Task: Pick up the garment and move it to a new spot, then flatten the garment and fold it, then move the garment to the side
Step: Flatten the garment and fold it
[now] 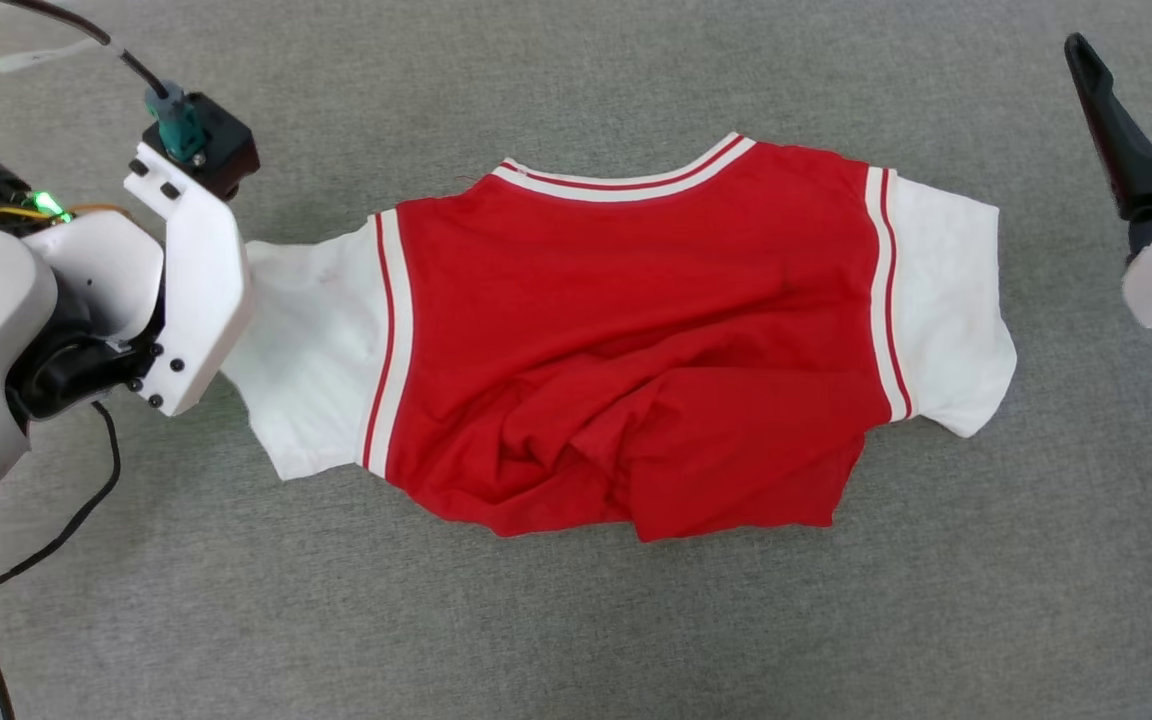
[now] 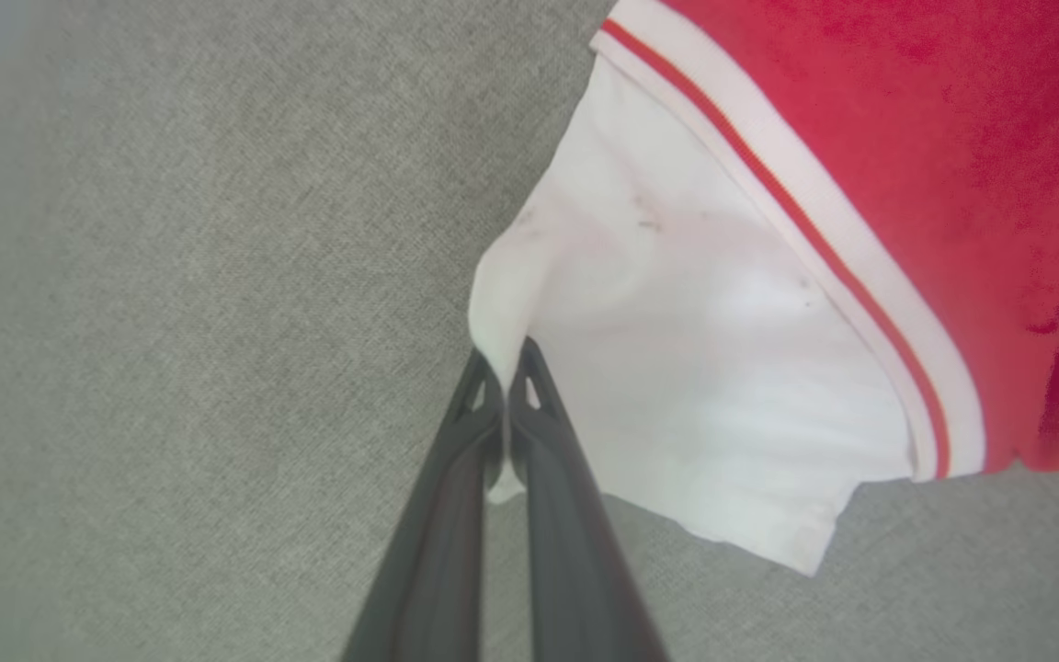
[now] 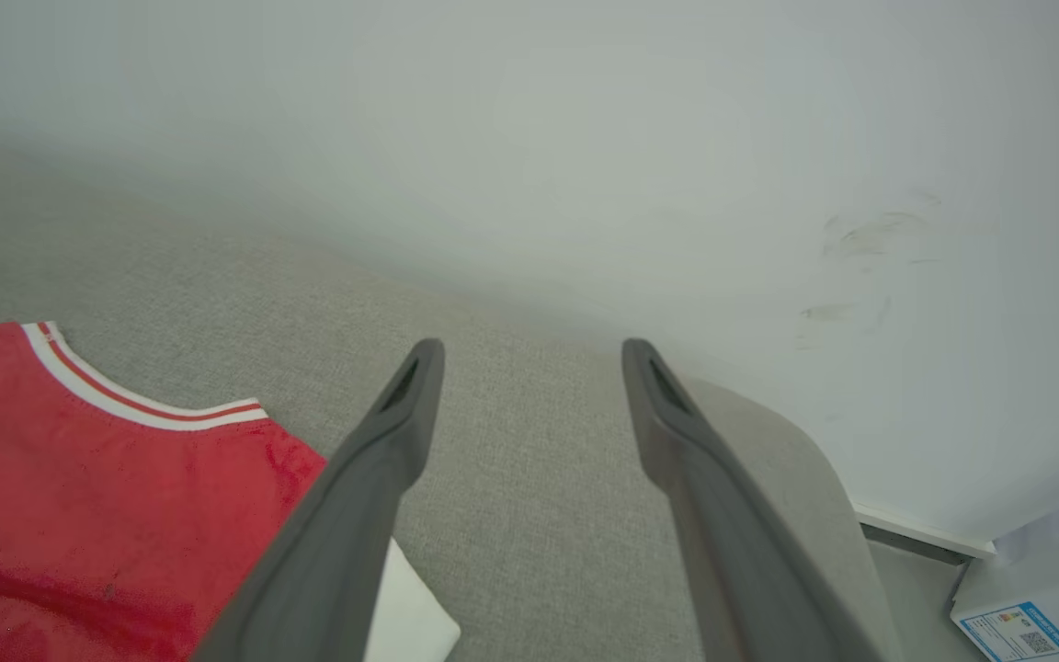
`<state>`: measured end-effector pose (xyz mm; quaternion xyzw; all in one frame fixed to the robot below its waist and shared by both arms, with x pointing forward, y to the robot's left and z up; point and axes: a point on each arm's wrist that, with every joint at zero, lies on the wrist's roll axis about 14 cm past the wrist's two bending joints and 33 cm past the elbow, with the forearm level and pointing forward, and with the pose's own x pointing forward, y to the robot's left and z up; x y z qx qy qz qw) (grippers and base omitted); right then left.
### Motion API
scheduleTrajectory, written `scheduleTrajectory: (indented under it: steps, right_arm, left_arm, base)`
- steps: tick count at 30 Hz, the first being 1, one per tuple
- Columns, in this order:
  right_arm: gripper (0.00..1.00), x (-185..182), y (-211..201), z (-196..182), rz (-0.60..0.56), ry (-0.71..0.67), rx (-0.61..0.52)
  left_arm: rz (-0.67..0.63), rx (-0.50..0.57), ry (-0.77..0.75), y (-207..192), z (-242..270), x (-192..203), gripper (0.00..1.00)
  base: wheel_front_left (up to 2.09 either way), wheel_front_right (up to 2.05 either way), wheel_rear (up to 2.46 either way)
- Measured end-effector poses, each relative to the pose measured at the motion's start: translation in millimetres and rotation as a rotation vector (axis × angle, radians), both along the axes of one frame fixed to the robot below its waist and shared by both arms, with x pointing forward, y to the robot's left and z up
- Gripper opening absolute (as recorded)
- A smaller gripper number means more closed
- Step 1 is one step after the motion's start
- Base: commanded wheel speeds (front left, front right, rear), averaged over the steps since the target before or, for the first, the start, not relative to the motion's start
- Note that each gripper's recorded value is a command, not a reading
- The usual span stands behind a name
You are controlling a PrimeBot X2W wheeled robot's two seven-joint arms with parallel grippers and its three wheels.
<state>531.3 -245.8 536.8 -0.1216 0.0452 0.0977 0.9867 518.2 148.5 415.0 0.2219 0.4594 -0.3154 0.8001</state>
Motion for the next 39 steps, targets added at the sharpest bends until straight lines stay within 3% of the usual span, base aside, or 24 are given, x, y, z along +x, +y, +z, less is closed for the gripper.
scheduleTrajectory:
  steps: [5, 7, 11, 16, 25, 30, 31, 32, 39]
  right_arm:
    - [1.0, 4, -12, -13, -0.01, 0.246, -0.097]
    - [1.0, -1, -17, -31, -0.022, 0.404, -0.121]
    - [1.0, -17, -11, -65, -0.005, 0.682, -0.117]
    - [1.0, -29, -5, -101, -0.013, 0.932, -0.038]
    - [1.0, -38, 18, -161, -0.016, 1.168, 0.029]
    - [1.0, -41, 25, -177, 0.0, 1.195, 0.018]
    - [0.93, -41, 25, -177, 0.003, 1.19, 0.01]
    - [0.0, -41, 25, -177, 0.006, 1.179, 0.01]
    - [0.0, -29, 30, -151, 0.021, 1.023, 0.069]
  left_arm:
    - [-0.044, -0.016, -0.084, -2, 23, -1, 0.0]
    - [-0.052, -0.024, -0.106, -1, 29, -1, 0.0]
    - [-0.079, -0.018, -0.123, -2, 29, -6, 0.0]
    - [-0.092, -0.041, -0.121, -7, 23, -8, 0.0]
    - [-0.073, -0.035, -0.118, 1, 12, 1, 0.0]
    - [-0.062, -0.039, -0.106, 4, 4, 0, 0.0]
    - [-0.061, -0.041, -0.106, 4, 4, 0, 0.0]
    - [-0.057, -0.037, -0.103, 5, 3, 0, 0.0]
    - [-0.044, -0.066, -0.16, 5, 23, 0, 0.0]
  base:
    - [0.0, 0.0, 0.0]
    - [0.0, 0.0, 0.0]
    - [0.0, 0.0, 0.0]
    - [0.0, 0.0, 0.0]
    - [0.0, 0.0, 0.0]
    - [0.0, 0.0, 0.0]
    - [0.0, 0.0, 0.0]
    - [0.0, 0.0, 0.0]
    - [0.0, 0.0, 0.0]
